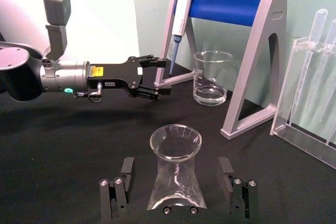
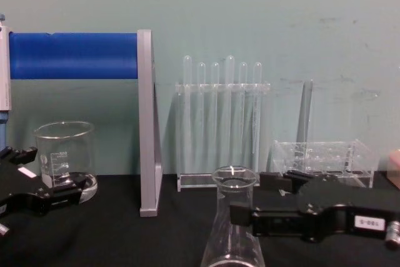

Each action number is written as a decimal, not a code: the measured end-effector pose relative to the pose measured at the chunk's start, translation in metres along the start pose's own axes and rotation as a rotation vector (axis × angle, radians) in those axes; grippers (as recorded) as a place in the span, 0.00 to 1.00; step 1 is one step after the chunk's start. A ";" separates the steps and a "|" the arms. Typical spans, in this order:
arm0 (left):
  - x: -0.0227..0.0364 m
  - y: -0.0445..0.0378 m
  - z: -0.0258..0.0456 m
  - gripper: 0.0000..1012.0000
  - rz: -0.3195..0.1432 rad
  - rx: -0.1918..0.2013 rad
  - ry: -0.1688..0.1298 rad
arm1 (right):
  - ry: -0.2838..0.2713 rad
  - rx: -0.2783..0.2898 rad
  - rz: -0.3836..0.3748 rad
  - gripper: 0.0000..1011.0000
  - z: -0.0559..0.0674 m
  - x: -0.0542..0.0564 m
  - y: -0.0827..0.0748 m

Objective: Grasp the erlenmeyer flask with one hand, shake it three times, then place it back.

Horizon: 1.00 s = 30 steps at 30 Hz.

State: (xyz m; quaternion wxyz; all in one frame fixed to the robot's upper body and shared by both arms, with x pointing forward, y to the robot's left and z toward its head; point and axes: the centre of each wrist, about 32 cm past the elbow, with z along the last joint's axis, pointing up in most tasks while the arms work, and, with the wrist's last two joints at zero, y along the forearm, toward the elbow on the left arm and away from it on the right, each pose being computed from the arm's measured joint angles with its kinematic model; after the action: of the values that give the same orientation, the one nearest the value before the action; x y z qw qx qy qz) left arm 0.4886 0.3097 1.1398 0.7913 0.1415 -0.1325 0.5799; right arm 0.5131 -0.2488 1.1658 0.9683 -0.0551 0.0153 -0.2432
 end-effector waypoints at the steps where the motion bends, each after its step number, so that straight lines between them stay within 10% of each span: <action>1: 0.0000 0.0000 0.0000 0.99 0.000 0.000 0.000 | 0.000 0.000 0.000 0.99 0.000 0.000 0.001; 30: 0.0000 0.0000 0.0000 0.99 0.000 0.000 0.000 | -0.005 -0.035 0.012 0.99 0.000 0.007 0.025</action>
State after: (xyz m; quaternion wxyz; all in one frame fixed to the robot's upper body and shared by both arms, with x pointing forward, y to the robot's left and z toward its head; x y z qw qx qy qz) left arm 0.4886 0.3097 1.1398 0.7913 0.1415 -0.1325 0.5799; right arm 0.5314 -0.2298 1.1632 0.9687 -0.0727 0.0175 -0.2368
